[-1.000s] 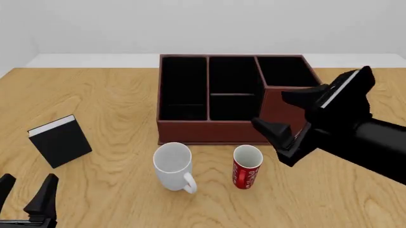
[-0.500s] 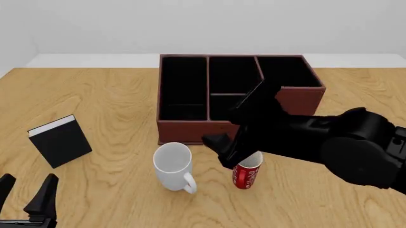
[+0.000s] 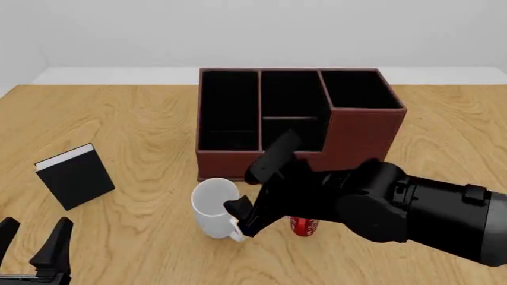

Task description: Pick up the white mug and place it to the right of the caddy.

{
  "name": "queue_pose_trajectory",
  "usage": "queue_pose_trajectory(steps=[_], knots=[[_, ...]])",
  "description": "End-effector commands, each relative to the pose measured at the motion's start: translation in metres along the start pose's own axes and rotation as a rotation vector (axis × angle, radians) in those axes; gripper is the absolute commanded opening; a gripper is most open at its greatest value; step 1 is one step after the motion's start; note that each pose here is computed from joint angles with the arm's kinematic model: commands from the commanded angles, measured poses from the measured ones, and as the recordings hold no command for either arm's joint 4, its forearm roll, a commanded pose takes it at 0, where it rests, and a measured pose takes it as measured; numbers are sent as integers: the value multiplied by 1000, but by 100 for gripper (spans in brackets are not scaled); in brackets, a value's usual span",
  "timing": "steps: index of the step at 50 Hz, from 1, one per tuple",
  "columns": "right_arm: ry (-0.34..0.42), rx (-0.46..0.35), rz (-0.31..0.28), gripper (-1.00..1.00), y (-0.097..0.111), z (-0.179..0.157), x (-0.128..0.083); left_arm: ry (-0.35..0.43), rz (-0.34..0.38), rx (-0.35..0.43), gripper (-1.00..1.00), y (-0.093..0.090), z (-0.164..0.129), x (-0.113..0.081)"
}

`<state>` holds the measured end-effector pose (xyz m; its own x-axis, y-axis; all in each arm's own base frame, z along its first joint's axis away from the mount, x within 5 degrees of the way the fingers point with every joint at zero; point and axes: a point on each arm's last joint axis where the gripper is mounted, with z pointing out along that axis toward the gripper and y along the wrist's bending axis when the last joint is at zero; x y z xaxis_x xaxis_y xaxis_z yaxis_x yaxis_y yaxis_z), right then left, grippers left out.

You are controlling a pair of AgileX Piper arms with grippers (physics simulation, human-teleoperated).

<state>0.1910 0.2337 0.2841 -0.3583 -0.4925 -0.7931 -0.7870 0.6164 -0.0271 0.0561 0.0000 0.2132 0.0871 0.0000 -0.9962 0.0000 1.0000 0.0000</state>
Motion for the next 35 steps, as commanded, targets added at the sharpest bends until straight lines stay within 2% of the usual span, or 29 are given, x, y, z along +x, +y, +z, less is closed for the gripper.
queue_pose_trajectory(steps=[1, 19, 35], knots=[[77, -13, 43, 100, 6, 30, 19, 0, 0, 0, 100, 0, 0, 0], [151, -3, 83, 100, 3, 53, 33, 0, 0, 0, 100, 0, 0, 0], [167, -5, 112, 100, 5, 64, 40, 0, 0, 0, 100, 0, 0, 0]])
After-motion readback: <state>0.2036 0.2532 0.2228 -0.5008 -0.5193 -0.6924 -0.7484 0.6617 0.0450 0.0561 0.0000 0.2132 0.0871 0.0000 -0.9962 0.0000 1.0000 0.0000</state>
